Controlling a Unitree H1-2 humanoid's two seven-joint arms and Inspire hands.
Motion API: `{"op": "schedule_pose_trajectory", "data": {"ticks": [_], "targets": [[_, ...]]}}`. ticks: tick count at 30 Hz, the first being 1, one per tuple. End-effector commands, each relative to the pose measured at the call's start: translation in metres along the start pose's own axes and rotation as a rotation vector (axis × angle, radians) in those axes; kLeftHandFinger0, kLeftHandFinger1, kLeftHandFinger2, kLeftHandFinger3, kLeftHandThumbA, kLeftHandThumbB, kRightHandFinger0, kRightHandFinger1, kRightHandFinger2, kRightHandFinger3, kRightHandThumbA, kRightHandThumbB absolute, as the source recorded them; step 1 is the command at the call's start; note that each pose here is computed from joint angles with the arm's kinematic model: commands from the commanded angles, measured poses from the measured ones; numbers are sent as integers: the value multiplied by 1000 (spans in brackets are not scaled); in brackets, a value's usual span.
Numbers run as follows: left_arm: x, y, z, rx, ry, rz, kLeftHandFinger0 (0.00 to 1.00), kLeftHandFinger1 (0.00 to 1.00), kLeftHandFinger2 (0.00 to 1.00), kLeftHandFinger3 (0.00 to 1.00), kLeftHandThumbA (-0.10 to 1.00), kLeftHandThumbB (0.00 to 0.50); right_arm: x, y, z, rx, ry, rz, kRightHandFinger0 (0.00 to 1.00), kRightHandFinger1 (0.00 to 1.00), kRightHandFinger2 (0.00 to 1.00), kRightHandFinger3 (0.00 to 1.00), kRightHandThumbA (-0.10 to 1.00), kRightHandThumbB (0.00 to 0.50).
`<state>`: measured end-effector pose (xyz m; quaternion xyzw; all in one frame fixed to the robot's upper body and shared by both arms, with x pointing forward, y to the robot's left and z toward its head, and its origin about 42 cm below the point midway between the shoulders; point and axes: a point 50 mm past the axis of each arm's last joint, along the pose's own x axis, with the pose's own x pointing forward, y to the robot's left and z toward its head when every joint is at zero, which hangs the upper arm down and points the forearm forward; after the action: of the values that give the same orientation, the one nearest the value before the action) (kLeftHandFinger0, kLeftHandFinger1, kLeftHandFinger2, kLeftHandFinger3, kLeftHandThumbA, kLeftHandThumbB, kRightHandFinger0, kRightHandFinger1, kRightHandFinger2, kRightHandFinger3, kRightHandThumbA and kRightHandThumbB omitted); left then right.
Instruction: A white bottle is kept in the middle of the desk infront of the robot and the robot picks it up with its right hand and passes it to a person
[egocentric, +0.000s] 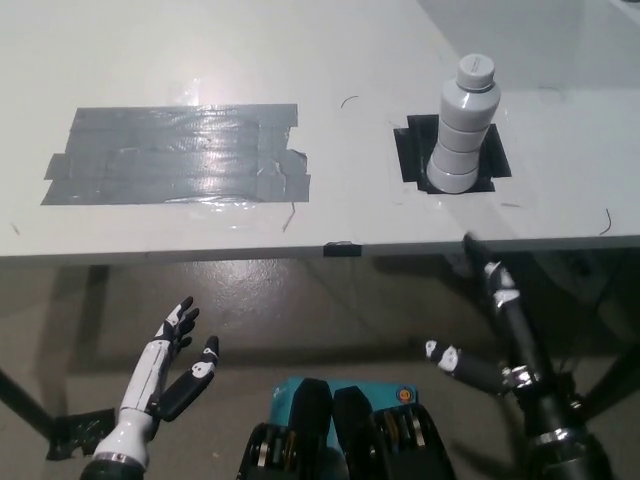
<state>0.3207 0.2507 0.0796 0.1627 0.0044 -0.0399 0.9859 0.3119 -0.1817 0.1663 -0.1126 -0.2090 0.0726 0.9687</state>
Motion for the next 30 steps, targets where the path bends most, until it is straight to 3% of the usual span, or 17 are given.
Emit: {"op": "schedule_pose_trajectory", "data": {"ticks": [1,4,8,13,17,20,23,24,26,30], "targets": [[2,6,10,17,-78,23,1000,1000,1000,1000,539,0,32,-28,54,44,-176,-92,1000,1000,1000,1000,958,303],[1,6,8,16,-65,23,1000,1000,1000,1000,564,0,55,-43,51,39,-139,-101,1000,1000,1000,1000,1000,301],[2,7,10,23,-68,24,1000,1000,1000,1000,563,0,98,-57,41,16,-89,-132,1000,1000,1000,1000,1000,337],[10,10,16,28,-77,33,1000,1000,1000,1000,585,1,145,-68,29,-1,-36,-156,1000,1000,1000,1000,1000,327],[16,13,19,35,-88,28,1000,1000,1000,1000,612,4,176,-74,12,-36,52,-157,1000,1000,1000,1000,1000,353],[18,12,22,34,-97,30,1000,1000,1000,1000,594,0,198,-77,1,17,119,-165,1000,1000,1000,1000,993,337],[18,12,23,28,-99,28,1000,1000,1000,1000,593,0,213,-79,-5,37,161,-159,1000,1000,1000,1000,990,350],[16,13,22,32,-95,30,1000,1000,1000,1000,592,0,220,-77,-9,48,190,-155,1000,1000,1000,1000,1000,388],[16,14,23,33,-101,28,1000,1000,1000,1000,593,0,233,-73,-14,112,227,-156,1000,1000,1000,1000,976,416],[21,15,24,44,-108,30,1000,1000,1000,1000,598,0,249,-67,-22,136,271,-141,1000,1000,1000,1000,972,412]]}}
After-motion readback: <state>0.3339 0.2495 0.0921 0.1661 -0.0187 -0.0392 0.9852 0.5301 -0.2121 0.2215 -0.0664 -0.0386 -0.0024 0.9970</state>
